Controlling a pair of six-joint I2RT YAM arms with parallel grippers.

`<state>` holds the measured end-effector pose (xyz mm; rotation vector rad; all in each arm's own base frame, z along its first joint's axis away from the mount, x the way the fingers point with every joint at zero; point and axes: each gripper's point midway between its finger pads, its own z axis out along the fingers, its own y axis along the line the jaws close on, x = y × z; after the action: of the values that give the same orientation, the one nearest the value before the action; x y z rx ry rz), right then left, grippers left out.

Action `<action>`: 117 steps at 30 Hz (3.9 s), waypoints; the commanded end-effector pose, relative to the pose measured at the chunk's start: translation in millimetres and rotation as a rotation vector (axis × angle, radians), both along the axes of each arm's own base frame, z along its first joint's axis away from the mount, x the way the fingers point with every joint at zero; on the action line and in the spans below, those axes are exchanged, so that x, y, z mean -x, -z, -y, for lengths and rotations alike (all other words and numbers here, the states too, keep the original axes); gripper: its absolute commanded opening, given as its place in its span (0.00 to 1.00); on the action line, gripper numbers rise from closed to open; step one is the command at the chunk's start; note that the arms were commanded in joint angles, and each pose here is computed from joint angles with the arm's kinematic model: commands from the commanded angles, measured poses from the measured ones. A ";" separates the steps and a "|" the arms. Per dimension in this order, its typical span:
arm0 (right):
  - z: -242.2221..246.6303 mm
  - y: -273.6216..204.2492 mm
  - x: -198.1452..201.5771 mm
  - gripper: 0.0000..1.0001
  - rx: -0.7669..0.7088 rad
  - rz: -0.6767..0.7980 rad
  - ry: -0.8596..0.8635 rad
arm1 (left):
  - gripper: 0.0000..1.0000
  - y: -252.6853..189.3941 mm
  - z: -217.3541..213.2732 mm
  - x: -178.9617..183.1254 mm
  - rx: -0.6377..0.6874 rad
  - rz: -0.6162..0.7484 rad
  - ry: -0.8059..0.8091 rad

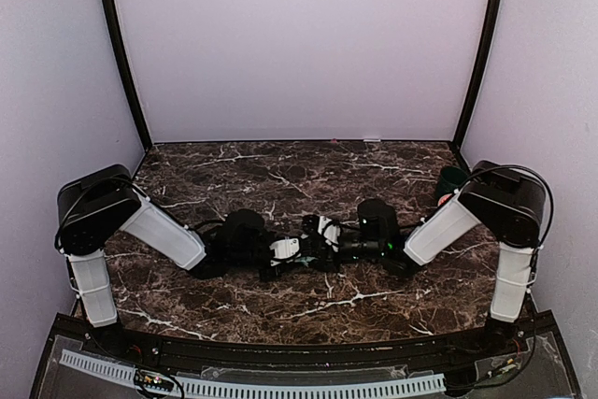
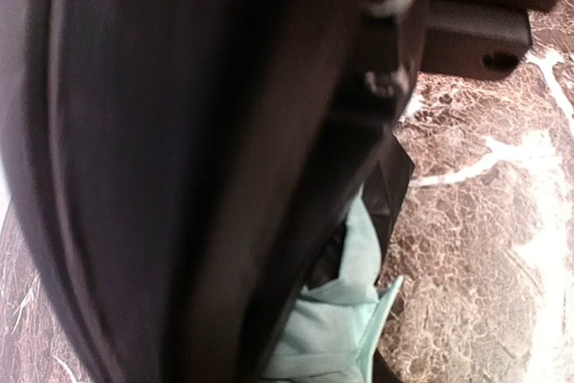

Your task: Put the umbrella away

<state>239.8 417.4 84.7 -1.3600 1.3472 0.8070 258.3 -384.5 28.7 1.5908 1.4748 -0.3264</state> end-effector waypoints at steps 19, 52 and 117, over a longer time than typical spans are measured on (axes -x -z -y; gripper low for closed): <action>21.0 -52.2 28.4 0.00 -0.138 -0.233 -0.048 | 0.00 43.6 -23.5 46.2 -0.155 -0.513 0.060; 4.2 -22.4 61.3 0.00 0.088 -0.233 -0.098 | 0.00 65.1 -21.6 22.2 -0.107 -1.314 -0.124; 36.5 70.5 -18.6 0.00 0.350 -0.446 0.086 | 0.99 -77.3 -47.5 -10.5 0.340 -0.021 0.080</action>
<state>278.0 399.2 59.7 -1.3800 1.7684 0.8882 285.5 -327.1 119.3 1.1447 1.4685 -0.8062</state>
